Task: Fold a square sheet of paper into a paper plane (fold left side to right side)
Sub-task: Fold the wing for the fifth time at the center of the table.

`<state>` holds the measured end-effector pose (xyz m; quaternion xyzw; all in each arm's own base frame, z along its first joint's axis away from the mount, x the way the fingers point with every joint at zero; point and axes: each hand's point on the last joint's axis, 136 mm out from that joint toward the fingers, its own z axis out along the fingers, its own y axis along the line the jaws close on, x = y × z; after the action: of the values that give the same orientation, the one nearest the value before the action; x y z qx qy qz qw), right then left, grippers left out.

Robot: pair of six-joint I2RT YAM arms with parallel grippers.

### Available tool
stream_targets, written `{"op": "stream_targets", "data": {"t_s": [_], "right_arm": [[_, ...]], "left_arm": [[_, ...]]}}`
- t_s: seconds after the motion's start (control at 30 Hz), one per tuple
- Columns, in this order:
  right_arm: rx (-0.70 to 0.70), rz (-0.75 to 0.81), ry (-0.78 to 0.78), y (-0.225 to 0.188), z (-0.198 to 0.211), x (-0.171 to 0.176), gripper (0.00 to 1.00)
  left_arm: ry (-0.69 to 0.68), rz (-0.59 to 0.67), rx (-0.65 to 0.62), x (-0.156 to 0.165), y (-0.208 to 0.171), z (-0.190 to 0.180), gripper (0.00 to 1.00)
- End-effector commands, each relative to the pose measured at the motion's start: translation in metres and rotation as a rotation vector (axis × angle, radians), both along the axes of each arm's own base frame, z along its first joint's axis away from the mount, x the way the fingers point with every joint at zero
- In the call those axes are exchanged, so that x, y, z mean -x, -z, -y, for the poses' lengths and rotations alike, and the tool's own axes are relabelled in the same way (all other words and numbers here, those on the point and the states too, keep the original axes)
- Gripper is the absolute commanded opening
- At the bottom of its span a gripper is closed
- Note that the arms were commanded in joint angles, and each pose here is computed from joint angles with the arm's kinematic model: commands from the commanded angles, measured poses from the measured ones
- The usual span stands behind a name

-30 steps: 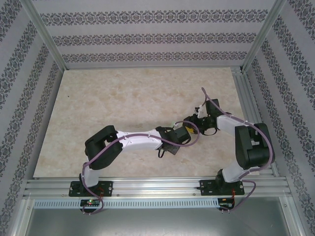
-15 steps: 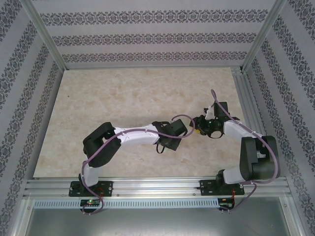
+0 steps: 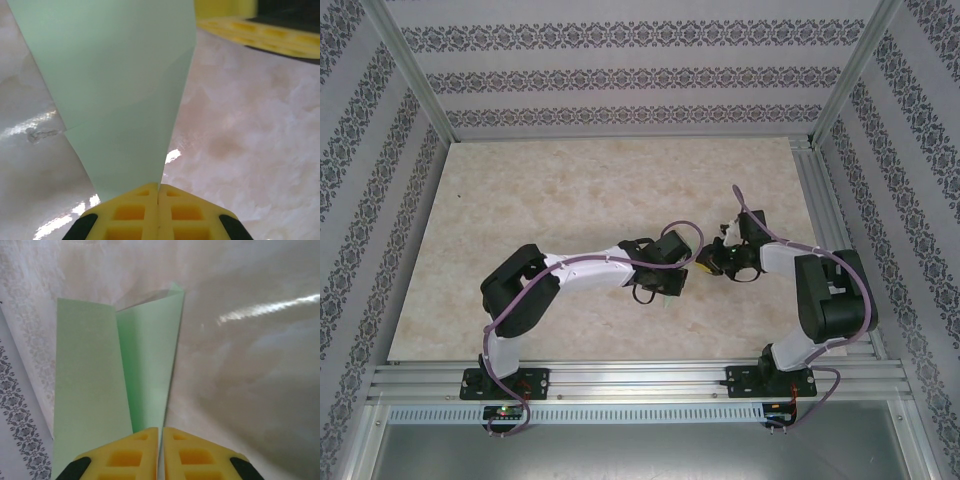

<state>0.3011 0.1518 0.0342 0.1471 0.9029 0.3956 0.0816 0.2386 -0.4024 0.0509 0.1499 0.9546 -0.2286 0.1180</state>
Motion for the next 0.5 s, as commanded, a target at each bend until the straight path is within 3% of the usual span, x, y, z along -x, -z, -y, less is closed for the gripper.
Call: {"op": "stream_targets", "data": {"t_s": [0.0, 0.47], "right_arm": [[-0.027, 0.042, -0.003, -0.006, -0.01, -0.016, 0.08], [-0.013, 0.015, -0.015, 0.008, -0.02, -0.018, 0.05]], "left_arm": [[-0.029, -0.002, 0.094, -0.006, -0.017, 0.009, 0.01], [-0.054, -0.027, 0.114, -0.008, -0.012, 0.01, 0.01]]}}
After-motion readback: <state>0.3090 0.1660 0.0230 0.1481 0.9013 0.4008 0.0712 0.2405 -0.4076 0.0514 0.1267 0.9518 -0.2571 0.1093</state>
